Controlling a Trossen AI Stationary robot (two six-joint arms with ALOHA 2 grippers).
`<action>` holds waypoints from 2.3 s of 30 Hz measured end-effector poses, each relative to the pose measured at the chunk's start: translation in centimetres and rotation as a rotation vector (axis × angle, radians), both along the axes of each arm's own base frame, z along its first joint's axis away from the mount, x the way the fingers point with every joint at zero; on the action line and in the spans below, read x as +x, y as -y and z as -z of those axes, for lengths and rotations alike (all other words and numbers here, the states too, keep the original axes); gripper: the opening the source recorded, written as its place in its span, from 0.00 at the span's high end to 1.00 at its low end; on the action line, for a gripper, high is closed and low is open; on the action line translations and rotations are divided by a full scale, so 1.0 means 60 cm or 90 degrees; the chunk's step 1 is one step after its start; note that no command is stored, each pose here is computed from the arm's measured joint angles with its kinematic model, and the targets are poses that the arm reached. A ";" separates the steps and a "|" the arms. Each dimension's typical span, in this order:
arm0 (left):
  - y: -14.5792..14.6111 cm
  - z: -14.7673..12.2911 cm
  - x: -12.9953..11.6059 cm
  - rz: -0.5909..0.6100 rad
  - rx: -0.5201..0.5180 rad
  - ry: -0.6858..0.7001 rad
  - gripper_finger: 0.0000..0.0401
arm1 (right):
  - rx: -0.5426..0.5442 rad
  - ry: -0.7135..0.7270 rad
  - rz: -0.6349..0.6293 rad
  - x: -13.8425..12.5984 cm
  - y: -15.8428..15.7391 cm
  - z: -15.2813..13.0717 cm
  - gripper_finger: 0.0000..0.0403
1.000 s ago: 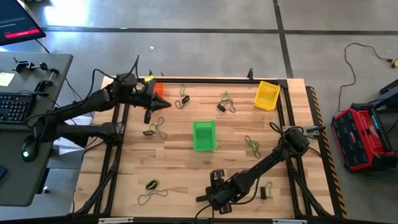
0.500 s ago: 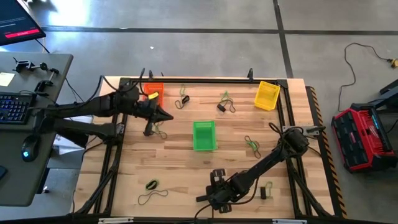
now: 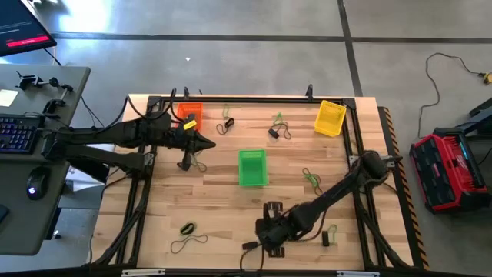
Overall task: Sort rubber bands into baskets
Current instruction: Put the black rubber band into the orange bin
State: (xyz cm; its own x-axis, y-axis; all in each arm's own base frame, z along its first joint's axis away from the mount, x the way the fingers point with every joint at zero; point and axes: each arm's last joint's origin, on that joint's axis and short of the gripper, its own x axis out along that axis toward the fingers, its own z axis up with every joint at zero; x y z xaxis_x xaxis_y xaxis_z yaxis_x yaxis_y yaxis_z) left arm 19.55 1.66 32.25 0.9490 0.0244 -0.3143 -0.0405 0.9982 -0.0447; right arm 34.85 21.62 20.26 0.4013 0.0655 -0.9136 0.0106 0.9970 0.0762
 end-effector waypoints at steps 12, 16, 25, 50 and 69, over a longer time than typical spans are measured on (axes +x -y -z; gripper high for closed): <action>-0.030 -0.005 -0.003 -0.071 -0.037 0.022 1.00 | -0.044 0.053 0.103 0.048 0.174 -0.068 1.00; -0.051 -0.005 -0.007 -0.111 -0.038 0.023 1.00 | -0.056 0.103 0.153 0.068 0.249 -0.088 1.00; -0.092 0.007 -0.004 -0.146 -0.092 0.007 1.00 | -0.012 0.290 0.139 0.112 0.393 -0.128 1.00; -0.098 0.044 0.034 -0.166 -0.152 -0.058 0.55 | 0.022 0.369 0.056 0.094 0.534 -0.149 1.00; -0.088 0.052 0.063 -0.104 -0.030 -0.052 0.72 | 0.014 0.384 0.039 0.098 0.527 -0.152 1.00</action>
